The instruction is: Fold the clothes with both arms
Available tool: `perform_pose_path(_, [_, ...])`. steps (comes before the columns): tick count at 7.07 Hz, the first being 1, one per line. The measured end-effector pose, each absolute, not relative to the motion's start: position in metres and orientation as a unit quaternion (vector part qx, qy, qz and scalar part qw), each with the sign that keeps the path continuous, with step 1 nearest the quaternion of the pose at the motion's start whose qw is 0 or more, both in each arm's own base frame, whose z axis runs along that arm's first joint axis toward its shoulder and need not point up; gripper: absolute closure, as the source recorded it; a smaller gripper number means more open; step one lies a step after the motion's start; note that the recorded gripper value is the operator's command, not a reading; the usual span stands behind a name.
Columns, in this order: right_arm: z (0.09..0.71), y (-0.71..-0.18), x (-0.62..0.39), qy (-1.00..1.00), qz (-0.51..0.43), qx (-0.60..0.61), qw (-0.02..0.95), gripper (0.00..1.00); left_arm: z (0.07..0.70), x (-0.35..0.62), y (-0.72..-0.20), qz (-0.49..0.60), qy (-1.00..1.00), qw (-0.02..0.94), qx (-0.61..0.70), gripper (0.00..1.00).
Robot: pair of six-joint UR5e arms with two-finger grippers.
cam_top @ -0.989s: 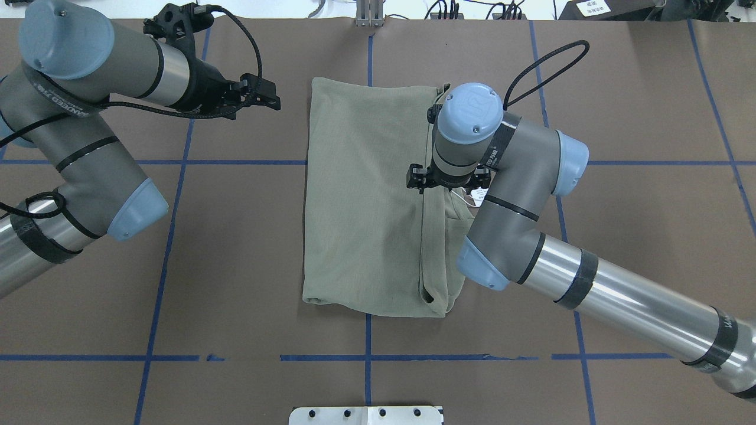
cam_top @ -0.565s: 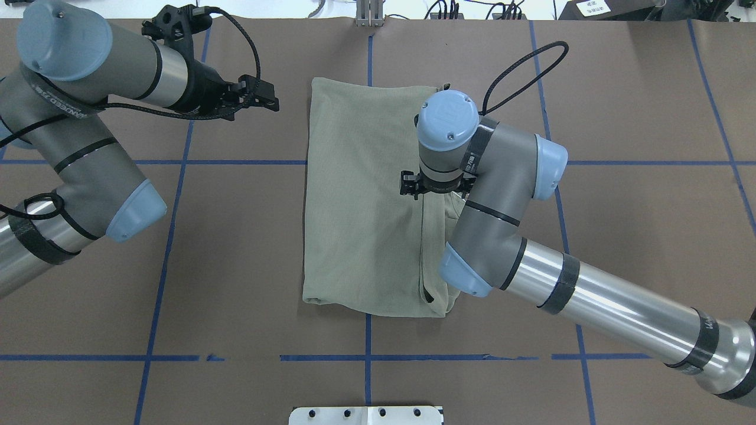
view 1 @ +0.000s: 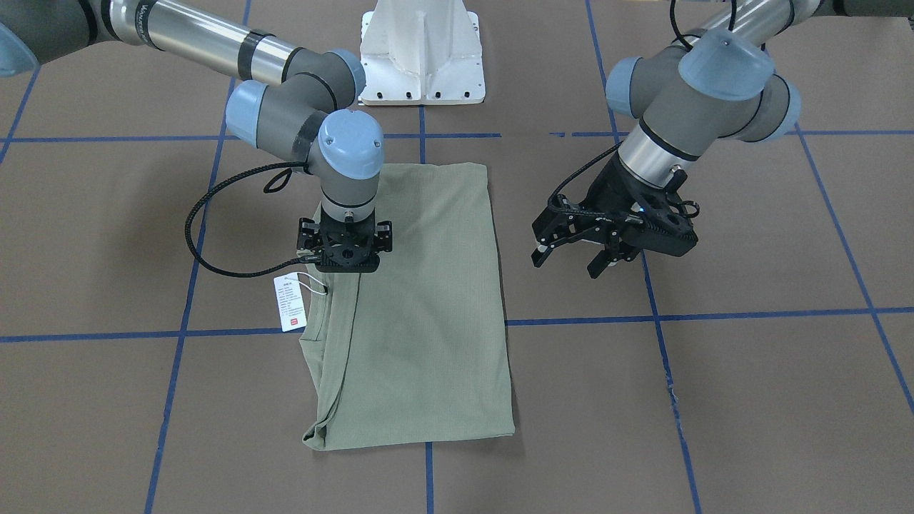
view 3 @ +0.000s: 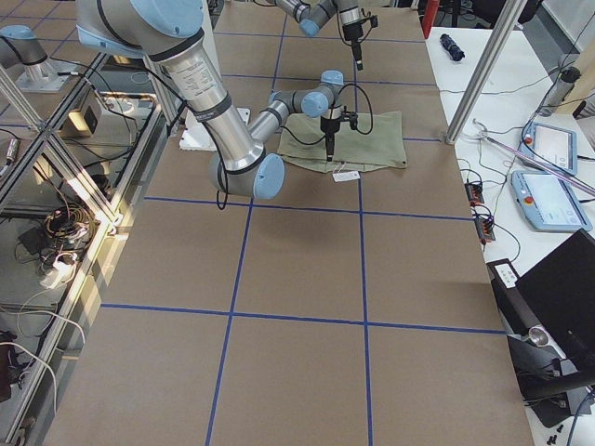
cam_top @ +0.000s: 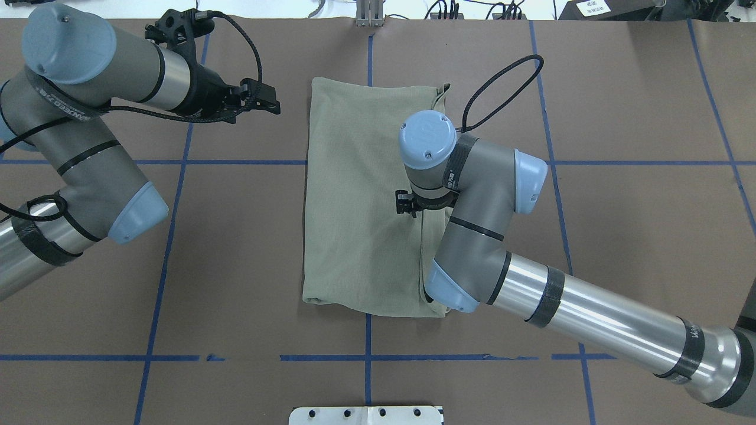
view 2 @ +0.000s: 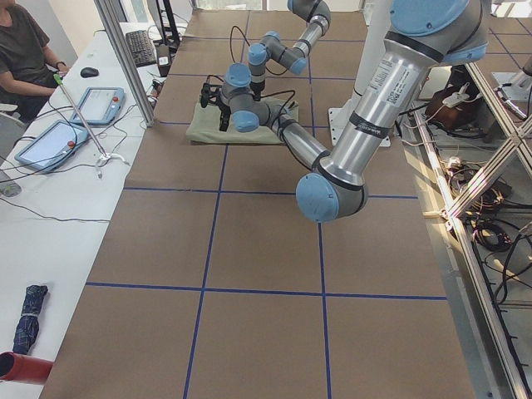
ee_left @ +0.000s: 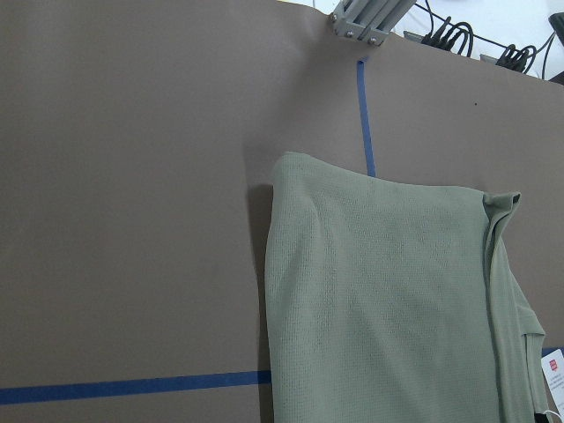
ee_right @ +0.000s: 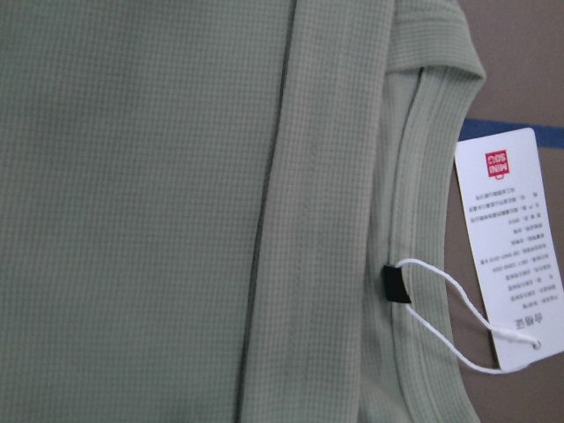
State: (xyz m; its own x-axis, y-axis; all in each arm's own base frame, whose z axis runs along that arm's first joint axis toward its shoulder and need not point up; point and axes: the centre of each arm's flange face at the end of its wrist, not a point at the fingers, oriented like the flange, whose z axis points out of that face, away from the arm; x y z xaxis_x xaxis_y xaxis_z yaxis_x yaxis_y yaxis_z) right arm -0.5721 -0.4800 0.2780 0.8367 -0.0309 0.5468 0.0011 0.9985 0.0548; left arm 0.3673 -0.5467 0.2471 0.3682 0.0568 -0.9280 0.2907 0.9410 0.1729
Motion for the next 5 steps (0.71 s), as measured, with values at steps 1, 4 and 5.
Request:
perform_pose_path(1, [0.28,-0.48,-0.572,-0.285,-0.011,0.026,0.958,0.0,0.247,0.367,-0.547,-0.072,0.558,0.812,0.156,0.0])
perform_pose_path(4, [0.287,-0.479,-0.571,-0.281,-0.017,0.025,0.959,0.0,0.246,0.367,-0.547,-0.071,0.559,0.811,0.157,0.0])
perform_pose_path(5, [0.291,-0.479,-0.57,-0.279,-0.018,0.024,0.96,0.0,0.246,0.367,-0.546,-0.071,0.559,0.811,0.157,0.0])
